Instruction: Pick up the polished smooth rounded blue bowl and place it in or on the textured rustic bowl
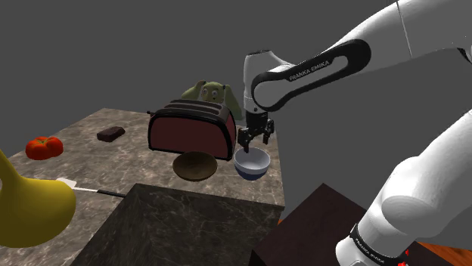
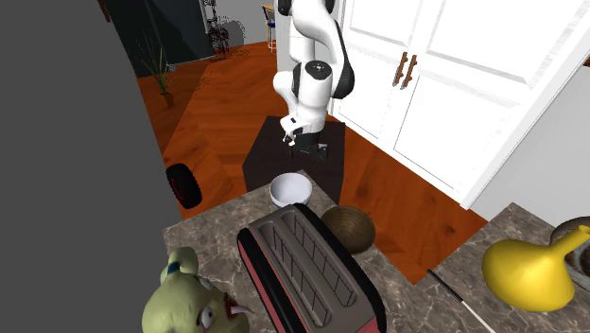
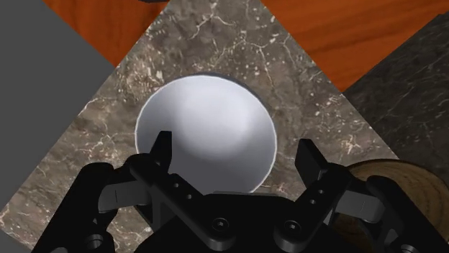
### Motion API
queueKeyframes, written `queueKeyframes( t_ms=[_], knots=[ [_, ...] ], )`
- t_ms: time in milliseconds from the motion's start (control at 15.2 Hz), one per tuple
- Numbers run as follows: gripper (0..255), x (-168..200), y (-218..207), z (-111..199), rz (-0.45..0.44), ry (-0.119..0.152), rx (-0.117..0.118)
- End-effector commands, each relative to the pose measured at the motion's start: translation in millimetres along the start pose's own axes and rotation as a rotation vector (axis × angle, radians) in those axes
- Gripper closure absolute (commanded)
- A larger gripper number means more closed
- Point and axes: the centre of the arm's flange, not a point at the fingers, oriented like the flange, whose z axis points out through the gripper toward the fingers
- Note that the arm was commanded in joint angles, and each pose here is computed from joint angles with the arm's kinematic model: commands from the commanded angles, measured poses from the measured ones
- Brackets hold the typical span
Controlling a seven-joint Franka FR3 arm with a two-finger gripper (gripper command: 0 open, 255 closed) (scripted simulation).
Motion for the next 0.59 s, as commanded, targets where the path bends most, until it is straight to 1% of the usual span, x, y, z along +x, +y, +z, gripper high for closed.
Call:
queueKeyframes(
  t_ms=[0, 396, 528],
  knots=[
    [0, 14.1, -11.7, 19.0, 0.004, -0.002, 0.004],
    [0, 56.8, -50.0, 71.5, 0.014, -0.010, 0.014],
    [0, 56.7, -50.2, 82.1, 0.014, -0.010, 0.014]
  ],
)
